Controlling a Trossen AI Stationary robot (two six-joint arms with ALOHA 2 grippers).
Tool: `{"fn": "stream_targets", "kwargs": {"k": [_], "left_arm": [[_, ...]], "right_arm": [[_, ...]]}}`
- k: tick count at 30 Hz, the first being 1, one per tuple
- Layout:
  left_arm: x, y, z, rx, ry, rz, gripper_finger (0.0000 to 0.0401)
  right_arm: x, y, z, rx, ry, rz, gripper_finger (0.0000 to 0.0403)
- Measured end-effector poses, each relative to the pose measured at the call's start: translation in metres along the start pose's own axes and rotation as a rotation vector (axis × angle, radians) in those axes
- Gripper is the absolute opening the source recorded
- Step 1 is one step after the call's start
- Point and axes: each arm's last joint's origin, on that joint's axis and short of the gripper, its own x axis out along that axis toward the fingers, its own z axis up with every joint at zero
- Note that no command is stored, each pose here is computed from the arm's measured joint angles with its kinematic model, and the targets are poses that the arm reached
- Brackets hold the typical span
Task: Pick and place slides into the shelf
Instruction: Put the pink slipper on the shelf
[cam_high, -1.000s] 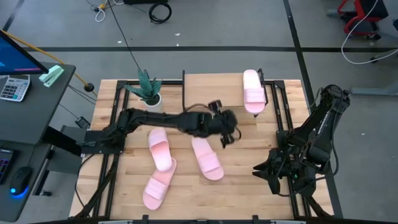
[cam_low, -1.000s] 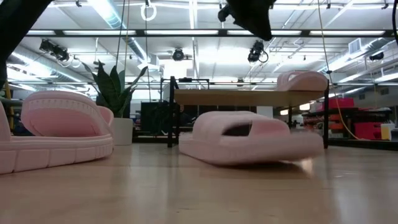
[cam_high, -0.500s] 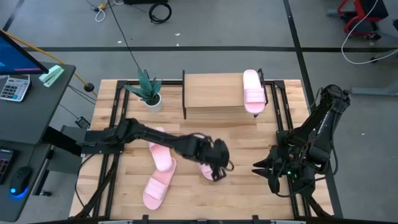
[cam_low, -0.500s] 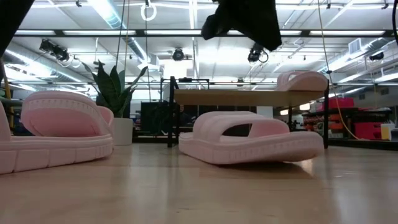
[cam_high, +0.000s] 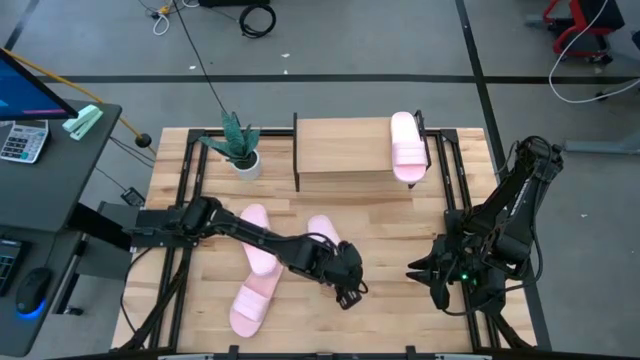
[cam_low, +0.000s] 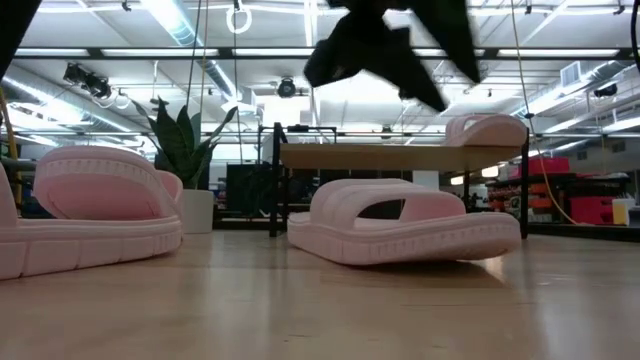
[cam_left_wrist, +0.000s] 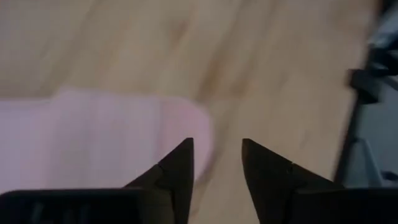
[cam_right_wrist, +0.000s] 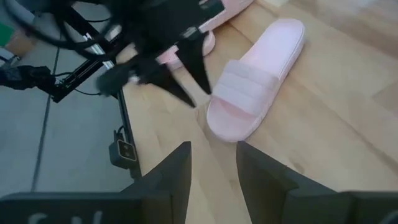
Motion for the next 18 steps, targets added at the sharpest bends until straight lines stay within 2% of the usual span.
{"fn": "stream_targets", "kwargs": {"k": [5,7,15,18], "left_arm": [[0.000,-0.018,-0.007,0.121,-0.064,-0.063,0.0172],[0.003,-0.022,-0.015,0.151,-0.056,-0.051,0.0181],[0.023,-0.031,-0.034,0.186,-0.055,-0.023,0.0209],[0.029,-0.030,-0.037,0.176,-0.069,0.003,0.0214]], "right_arm": [[0.000,0.001,0.000,0.082,0.003,0.005,0.0132],[0.000,0.002,0.000,0.108,0.006,0.016,0.0132],[-0.002,0.012,-0.002,0.233,0.091,0.104,0.0132],[-0.005,0.017,-0.003,0.224,0.099,0.146,0.0132]]}}
